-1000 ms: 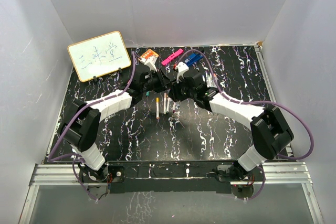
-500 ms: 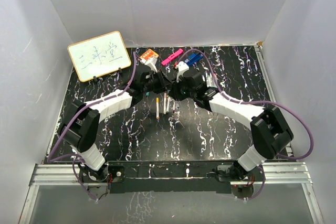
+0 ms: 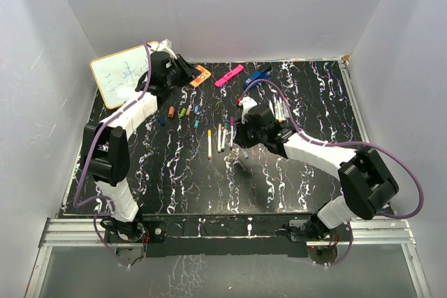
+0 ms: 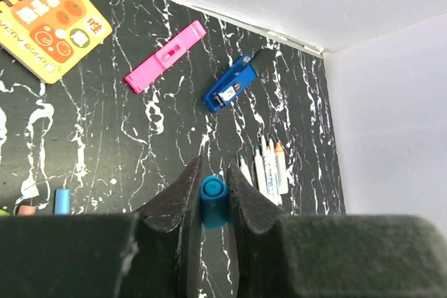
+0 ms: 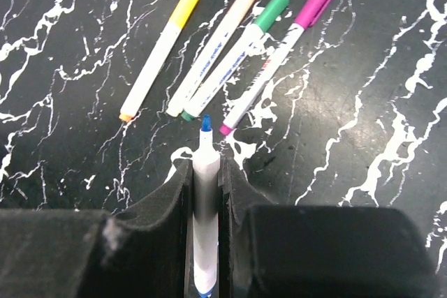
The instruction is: Open the pen caps
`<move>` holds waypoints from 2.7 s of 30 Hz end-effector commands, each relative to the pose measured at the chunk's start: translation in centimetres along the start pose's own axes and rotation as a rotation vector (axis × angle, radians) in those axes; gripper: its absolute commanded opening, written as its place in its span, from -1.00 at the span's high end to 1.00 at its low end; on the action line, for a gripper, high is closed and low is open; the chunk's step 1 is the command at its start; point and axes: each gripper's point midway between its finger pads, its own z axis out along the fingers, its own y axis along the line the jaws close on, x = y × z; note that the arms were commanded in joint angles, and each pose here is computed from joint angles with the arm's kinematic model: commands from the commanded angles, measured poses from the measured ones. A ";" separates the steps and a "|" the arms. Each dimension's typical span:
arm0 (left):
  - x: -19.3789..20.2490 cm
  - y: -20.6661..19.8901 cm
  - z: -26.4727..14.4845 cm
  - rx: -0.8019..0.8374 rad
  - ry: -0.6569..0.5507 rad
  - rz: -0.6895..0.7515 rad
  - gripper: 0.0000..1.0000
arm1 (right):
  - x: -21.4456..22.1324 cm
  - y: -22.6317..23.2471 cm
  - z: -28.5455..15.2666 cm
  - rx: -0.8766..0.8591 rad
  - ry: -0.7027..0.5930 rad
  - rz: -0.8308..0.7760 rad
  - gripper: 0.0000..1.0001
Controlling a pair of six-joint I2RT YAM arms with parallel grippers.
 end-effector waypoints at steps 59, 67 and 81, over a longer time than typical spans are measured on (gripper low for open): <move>13.3 16.1 -4.9 -0.502 0.365 0.244 1.00 | -10.0 -18.3 9.0 0.492 -0.021 -0.040 -0.04; 13.4 16.5 -4.0 -0.505 0.377 0.252 1.00 | -13.4 -15.9 5.9 0.435 -0.123 -0.009 -0.11; 14.1 16.9 -3.4 -0.509 0.402 0.254 0.97 | -9.8 -7.1 4.1 0.282 -0.071 0.111 -0.10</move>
